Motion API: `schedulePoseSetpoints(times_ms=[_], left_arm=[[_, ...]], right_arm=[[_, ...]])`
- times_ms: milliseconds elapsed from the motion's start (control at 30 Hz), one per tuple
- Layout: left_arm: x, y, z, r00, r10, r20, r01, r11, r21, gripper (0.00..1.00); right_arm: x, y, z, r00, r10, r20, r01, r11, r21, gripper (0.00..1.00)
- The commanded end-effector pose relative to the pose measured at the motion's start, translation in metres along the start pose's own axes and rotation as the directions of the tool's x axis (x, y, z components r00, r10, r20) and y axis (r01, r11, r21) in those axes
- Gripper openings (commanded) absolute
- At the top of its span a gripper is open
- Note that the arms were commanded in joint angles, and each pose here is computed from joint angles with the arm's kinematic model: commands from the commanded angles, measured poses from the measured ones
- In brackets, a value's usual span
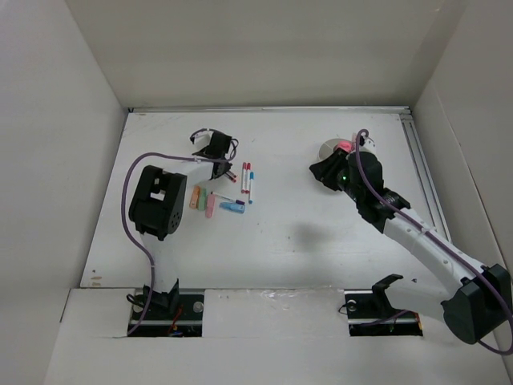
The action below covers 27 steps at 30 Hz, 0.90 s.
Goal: Sort the stationery into containers
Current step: Pick up the pen from the center of the board.
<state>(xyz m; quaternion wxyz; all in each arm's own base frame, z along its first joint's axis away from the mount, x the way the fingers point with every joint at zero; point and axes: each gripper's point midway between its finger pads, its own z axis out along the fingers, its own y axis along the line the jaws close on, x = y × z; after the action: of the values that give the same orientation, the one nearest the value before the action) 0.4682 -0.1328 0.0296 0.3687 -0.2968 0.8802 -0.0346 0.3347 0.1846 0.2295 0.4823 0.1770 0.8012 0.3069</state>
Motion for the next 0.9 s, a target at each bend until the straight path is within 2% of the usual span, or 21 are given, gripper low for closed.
schedulePoseSetpoints(times_ms=[0, 133, 233, 300, 467, 600, 800, 867], left_arm=[[-0.003, 0.009, 0.003, 1.0, 0.004, -0.007, -0.004, 1.0, -0.03, 0.15], [0.0, 0.018, -0.005, 1.0, 0.025, -0.013, -0.025, 0.999, -0.035, 0.12], [0.011, 0.026, -0.009, 0.999, 0.028, -0.037, -0.03, 0.999, -0.029, 0.05], [0.008, 0.025, -0.017, 1.0, 0.017, -0.024, -0.017, 1.0, 0.0, 0.0], [0.002, 0.015, -0.035, 1.0, -0.013, -0.021, 0.015, 0.997, 0.074, 0.0], [-0.023, -0.003, -0.062, 0.998, -0.052, 0.029, 0.047, 0.985, 0.165, 0.0], [-0.036, -0.008, -0.091, 0.995, -0.076, 0.063, 0.058, 0.967, 0.249, 0.0], [-0.043, -0.019, -0.105, 0.995, -0.056, 0.086, 0.025, 0.944, 0.33, 0.0]], right_arm=[[-0.008, 0.015, -0.003, 1.0, -0.007, 0.028, 0.009, 0.999, -0.052, 0.4], [-0.01, 0.014, -0.002, 0.999, -0.007, 0.037, 0.009, 0.999, -0.044, 0.4], [-0.007, 0.011, 0.0, 1.0, -0.009, 0.03, 0.01, 0.999, -0.036, 0.41], [-0.009, 0.016, -0.001, 1.0, -0.008, 0.028, 0.009, 0.999, -0.05, 0.47], [0.001, 0.013, 0.006, 1.0, -0.022, -0.01, 0.021, 0.999, -0.047, 0.51], [-0.003, 0.021, 0.004, 1.0, -0.02, -0.006, 0.019, 0.997, -0.068, 0.54], [0.005, 0.025, 0.007, 0.999, -0.026, -0.044, 0.023, 0.996, -0.086, 0.59], [0.007, 0.039, 0.007, 0.997, -0.032, -0.065, 0.023, 0.991, -0.132, 0.6]])
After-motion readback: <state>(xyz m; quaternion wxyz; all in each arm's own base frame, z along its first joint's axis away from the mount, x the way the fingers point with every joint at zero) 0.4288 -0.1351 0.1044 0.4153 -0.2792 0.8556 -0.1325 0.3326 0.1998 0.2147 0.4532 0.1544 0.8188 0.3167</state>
